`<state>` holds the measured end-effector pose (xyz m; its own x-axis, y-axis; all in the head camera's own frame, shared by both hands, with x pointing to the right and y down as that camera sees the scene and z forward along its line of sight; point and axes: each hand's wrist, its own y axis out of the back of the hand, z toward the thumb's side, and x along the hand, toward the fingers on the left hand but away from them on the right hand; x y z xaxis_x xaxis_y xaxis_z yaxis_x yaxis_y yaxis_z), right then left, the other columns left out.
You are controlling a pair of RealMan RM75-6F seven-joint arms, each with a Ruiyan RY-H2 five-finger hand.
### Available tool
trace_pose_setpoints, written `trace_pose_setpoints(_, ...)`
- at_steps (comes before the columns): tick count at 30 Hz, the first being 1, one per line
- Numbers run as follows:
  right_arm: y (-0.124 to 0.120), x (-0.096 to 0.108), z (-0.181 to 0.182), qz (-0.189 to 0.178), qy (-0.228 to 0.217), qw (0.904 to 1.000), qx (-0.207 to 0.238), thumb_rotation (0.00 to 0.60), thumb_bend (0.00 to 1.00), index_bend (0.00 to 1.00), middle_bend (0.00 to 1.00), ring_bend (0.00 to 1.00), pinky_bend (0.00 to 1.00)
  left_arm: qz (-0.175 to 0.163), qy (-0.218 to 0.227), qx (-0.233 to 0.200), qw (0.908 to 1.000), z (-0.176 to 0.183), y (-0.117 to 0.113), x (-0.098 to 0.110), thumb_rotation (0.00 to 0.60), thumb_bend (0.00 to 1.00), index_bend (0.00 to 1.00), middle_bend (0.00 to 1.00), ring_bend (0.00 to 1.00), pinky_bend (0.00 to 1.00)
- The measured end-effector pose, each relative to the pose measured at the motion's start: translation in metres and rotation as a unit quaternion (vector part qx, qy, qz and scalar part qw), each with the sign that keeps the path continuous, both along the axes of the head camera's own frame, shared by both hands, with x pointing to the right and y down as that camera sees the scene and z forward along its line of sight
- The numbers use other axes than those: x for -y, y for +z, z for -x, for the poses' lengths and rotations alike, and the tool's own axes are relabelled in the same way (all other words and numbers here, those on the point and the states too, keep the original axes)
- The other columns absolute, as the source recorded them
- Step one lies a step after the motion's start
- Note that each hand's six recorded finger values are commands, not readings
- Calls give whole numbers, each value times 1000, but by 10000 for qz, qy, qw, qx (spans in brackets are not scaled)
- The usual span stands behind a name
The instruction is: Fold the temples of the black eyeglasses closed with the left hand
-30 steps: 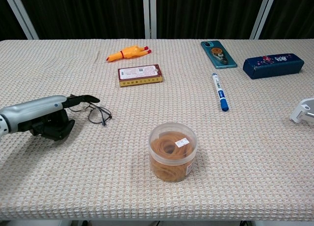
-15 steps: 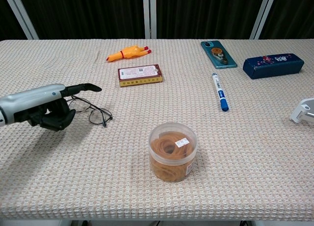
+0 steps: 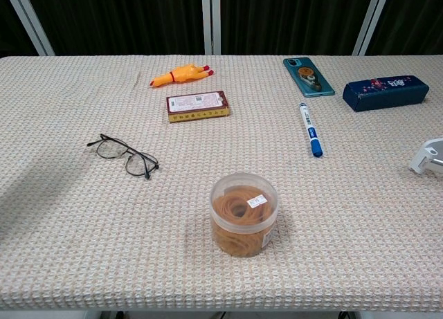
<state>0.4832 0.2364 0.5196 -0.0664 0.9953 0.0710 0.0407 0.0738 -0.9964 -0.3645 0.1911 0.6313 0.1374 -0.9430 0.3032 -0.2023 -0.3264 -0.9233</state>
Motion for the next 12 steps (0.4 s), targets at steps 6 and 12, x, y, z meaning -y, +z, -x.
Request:
trace_pose_setpoints(6,26,-37,-22,1158,680,9907,-217,540,387,0,0,0,0,124,-529,687,9962,48,-19,-52,39,68,125,0,20,218)
trace_pose_setpoints(12,40,-63,-35,1789,904,9793,-276,534,389,0,0,0,0,574,-470,705,9948,61,-25,-78,3,63,124,0,20,211)
